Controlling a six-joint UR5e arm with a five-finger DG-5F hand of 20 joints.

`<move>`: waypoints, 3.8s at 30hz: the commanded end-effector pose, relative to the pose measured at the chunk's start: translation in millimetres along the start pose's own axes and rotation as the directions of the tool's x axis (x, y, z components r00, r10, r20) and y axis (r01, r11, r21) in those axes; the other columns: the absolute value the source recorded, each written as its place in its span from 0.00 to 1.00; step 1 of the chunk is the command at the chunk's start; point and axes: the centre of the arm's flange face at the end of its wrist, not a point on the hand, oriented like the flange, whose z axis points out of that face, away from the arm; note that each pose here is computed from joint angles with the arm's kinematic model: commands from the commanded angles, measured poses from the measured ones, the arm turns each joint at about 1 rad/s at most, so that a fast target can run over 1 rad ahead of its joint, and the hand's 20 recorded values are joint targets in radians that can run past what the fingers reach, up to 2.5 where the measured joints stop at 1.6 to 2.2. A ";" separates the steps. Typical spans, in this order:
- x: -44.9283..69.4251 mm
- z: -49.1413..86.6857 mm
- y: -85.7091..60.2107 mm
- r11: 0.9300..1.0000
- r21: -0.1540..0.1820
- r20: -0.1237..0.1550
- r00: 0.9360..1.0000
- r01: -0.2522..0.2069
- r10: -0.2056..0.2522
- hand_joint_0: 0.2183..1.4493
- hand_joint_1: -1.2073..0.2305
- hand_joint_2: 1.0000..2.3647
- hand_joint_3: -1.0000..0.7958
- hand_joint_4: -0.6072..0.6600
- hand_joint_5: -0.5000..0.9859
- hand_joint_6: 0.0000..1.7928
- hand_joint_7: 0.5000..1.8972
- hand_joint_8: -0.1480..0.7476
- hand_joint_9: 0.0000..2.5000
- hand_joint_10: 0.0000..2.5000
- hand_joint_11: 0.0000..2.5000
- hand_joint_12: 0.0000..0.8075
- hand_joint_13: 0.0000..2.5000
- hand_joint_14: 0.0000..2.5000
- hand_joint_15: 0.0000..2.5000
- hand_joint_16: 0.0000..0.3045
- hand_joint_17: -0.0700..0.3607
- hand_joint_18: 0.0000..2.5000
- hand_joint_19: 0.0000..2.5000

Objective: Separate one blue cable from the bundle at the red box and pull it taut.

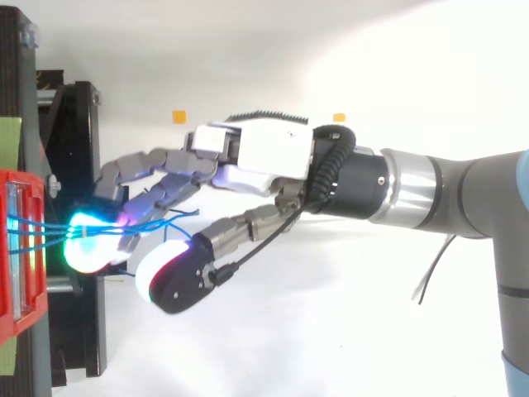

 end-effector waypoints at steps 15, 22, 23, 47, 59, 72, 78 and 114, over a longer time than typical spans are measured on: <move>-2.4 3.3 0.5 0.999 -0.015 -0.034 0.999 -0.029 0.028 0.27 0.41 0.00 0.29 0.65 0.21 0.28 0.46 0.56 0.26 0.01 0.24 0.47 0.31 0.01 0.21 0.15 0.40 0.30 0.17; -12.9 8.5 6.4 0.998 -0.037 -0.049 0.998 -0.046 0.044 0.27 0.41 0.00 0.29 0.66 0.21 0.28 0.46 0.56 0.26 0.00 0.24 0.47 0.31 0.01 0.21 0.15 0.40 0.30 0.17; -12.0 10.1 8.2 0.998 -0.041 -0.056 0.997 -0.052 0.049 0.27 0.41 0.00 0.29 0.66 0.21 0.28 0.45 0.57 0.26 0.01 0.24 0.47 0.31 0.01 0.21 0.15 0.40 0.30 0.17; -22.0 13.4 12.4 0.996 -0.041 -0.070 0.995 -0.080 0.077 0.30 0.38 0.01 0.35 0.64 0.22 0.28 0.49 0.56 0.27 0.01 0.24 0.47 0.32 0.01 0.21 0.15 0.40 0.32 0.19; -32.1 16.1 17.1 0.996 -0.050 -0.084 0.994 -0.072 0.068 0.31 0.37 0.01 0.36 0.64 0.22 0.28 0.50 0.56 0.27 0.01 0.25 0.47 0.33 0.01 0.21 0.15 0.40 0.32 0.19; -39.3 13.5 14.7 0.997 -0.030 -0.123 0.991 -0.066 0.061 0.31 0.37 0.01 0.37 0.63 0.22 0.29 0.51 0.56 0.28 0.01 0.25 0.47 0.33 0.01 0.21 0.15 0.40 0.32 0.19; -40.3 13.4 15.8 0.997 -0.029 -0.135 0.989 -0.068 0.063 0.31 0.37 0.01 0.37 0.62 0.22 0.29 0.50 0.56 0.28 0.01 0.25 0.47 0.33 0.01 0.22 0.15 0.40 0.32 0.20; -52.3 19.9 24.5 0.997 -0.051 -0.137 0.989 -0.062 0.054 0.32 0.36 0.01 0.38 0.63 0.21 0.34 0.44 0.57 0.29 0.01 0.25 0.46 0.35 0.01 0.22 0.15 0.40 0.34 0.20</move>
